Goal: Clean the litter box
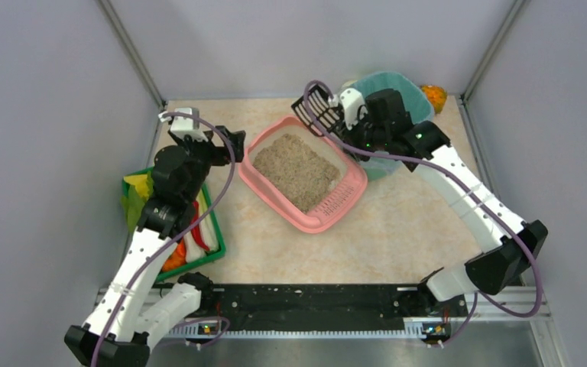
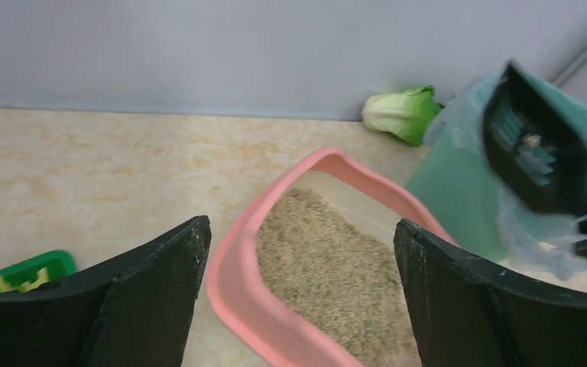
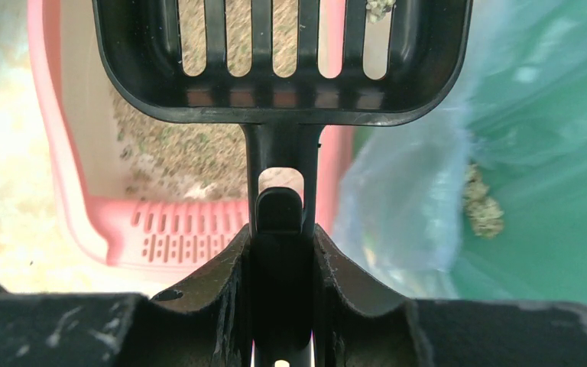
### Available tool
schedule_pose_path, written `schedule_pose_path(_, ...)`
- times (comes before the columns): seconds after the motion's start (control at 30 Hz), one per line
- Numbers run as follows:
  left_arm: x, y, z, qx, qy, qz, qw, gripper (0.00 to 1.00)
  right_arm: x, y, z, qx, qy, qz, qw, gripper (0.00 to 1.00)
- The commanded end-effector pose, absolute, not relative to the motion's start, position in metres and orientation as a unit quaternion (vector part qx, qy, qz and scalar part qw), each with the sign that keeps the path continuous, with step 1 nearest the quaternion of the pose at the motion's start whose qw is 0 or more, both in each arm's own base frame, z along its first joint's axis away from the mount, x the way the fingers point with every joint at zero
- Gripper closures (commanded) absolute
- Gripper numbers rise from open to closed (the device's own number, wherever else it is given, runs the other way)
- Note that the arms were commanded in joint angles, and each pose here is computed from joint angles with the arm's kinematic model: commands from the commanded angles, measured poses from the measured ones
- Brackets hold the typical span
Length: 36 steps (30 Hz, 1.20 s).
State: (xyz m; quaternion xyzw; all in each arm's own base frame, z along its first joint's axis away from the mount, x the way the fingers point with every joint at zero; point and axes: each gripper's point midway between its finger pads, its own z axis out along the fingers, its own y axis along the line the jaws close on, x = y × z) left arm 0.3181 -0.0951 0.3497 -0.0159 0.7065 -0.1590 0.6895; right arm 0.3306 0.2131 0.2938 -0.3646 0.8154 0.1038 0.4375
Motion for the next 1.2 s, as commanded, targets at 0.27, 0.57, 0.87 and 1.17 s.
schedule_pose_path(0.27,0.338,-0.200,0.368,0.053,0.732,-0.393,0.553,0.13,0.300,0.256,0.240,-0.443,0.779,0.140,0.422,1.00)
schedule_pose_path(0.57,0.361,-0.229,0.336,0.071,0.779,-0.424,0.456,0.29,0.294,0.268,0.241,-0.451,0.759,0.169,0.438,1.00)
schedule_pose_path(0.87,0.370,-0.235,0.303,0.074,0.815,-0.421,0.391,0.56,0.292,0.270,0.243,-0.454,0.752,0.172,0.445,1.00)
schedule_pose_path(1.17,0.374,-0.236,0.299,0.063,0.817,-0.431,0.378,1.00,0.292,0.270,0.246,-0.444,0.751,0.177,0.455,1.00)
